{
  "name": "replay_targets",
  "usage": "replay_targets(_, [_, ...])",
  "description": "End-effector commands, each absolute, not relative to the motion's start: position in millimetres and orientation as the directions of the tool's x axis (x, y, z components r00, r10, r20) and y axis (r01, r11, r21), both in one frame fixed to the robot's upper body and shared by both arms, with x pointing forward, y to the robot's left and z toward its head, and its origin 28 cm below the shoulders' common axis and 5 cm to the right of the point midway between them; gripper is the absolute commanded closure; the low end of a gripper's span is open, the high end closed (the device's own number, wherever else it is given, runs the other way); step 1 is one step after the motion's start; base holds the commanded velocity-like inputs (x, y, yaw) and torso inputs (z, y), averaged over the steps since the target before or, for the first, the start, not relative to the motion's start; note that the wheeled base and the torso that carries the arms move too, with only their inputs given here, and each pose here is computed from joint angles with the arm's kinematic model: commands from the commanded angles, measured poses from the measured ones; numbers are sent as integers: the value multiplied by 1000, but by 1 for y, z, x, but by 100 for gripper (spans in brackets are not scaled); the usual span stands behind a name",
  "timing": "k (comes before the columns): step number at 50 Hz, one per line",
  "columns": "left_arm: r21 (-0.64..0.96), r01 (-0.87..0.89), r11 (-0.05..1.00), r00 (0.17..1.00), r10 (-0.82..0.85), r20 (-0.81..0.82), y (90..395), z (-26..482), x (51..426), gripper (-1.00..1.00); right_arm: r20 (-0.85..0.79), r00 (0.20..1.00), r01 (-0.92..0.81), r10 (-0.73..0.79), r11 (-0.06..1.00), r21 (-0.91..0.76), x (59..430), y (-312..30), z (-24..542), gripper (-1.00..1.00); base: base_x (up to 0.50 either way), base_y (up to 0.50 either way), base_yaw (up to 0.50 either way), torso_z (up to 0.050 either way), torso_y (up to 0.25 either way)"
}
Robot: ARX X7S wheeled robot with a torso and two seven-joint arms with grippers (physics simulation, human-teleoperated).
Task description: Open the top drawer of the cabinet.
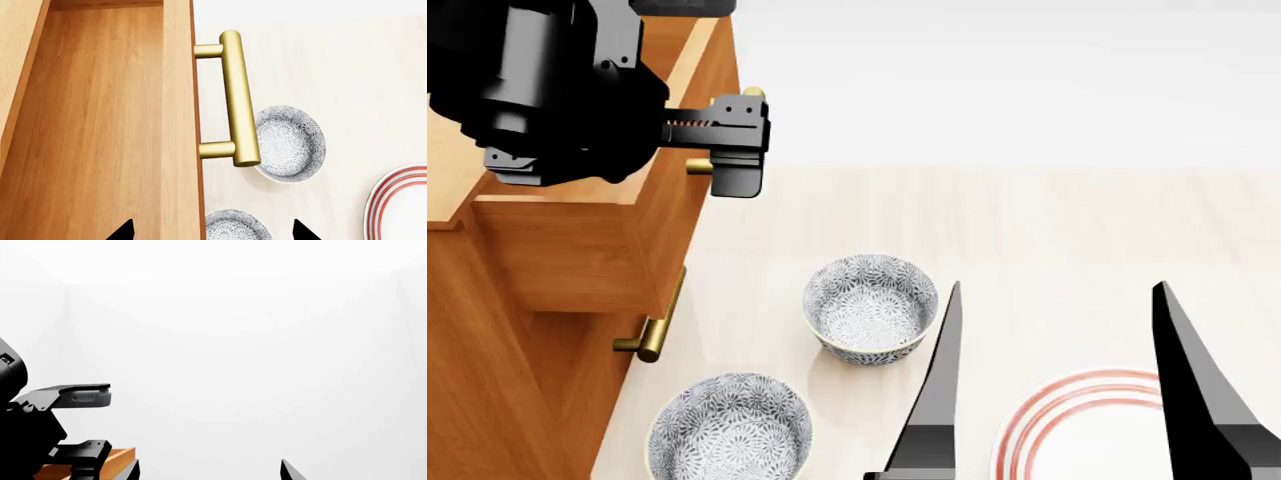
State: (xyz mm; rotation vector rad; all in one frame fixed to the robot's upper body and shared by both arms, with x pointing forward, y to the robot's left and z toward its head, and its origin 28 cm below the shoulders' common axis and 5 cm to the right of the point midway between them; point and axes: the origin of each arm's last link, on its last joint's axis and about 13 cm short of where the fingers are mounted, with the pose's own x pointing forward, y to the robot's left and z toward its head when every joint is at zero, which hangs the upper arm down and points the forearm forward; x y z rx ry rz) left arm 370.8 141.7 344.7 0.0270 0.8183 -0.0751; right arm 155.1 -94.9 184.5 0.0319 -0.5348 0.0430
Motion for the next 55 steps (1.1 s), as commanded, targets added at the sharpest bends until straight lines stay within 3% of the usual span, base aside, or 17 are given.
replay_targets(1, [-4, 51, 999, 729, -40, -683, 138, 345, 376, -100, 528, 849, -38, 21, 999, 21, 160, -97, 185, -100, 0, 0, 0, 0, 0])
replay_targets(55, [-43, 157, 987, 694, -141, -706, 113, 340, 365, -100, 530, 848, -39, 24, 999, 17, 159, -97, 186, -100, 0, 0, 0, 0, 0])
